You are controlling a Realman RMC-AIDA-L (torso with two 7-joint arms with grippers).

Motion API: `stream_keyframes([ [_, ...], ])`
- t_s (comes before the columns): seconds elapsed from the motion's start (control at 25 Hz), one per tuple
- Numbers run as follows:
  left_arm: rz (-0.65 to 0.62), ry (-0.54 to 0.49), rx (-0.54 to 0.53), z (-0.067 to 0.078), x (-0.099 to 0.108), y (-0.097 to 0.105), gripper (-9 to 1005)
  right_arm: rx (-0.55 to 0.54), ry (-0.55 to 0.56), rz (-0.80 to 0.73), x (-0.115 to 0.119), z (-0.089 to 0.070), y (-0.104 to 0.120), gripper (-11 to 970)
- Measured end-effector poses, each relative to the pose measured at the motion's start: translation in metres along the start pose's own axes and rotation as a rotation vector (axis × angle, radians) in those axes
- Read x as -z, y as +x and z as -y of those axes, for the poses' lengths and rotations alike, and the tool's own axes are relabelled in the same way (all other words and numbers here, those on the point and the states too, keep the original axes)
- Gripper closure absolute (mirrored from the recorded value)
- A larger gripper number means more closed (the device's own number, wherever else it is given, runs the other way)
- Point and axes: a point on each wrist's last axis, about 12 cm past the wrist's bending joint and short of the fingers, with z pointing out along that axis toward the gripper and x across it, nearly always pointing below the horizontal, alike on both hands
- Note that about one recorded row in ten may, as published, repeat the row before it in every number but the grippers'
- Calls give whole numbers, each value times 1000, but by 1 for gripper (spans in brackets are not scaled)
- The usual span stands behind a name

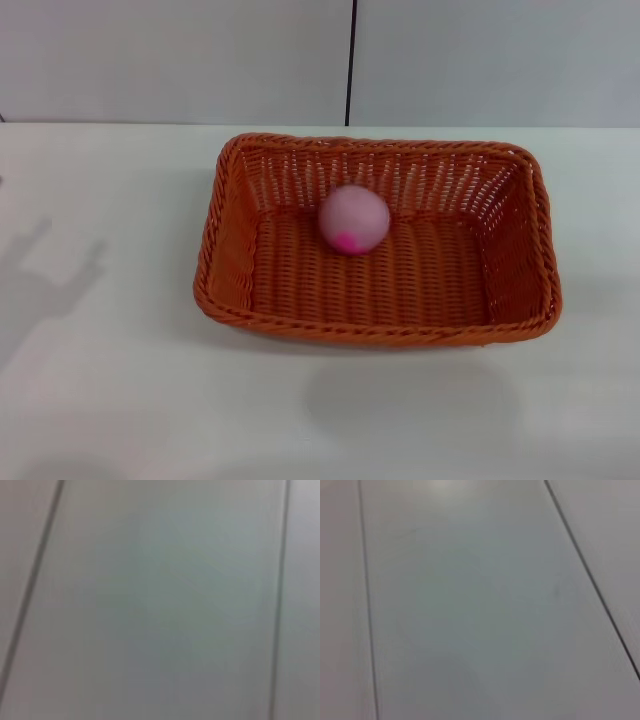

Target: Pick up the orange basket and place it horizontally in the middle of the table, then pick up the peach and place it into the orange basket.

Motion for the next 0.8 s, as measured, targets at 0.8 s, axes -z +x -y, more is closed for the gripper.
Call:
stream_keyframes([
  [0.8,-26,-158,-89,-28,1,-7,150,-8,200,90,-1,-4,17,366],
])
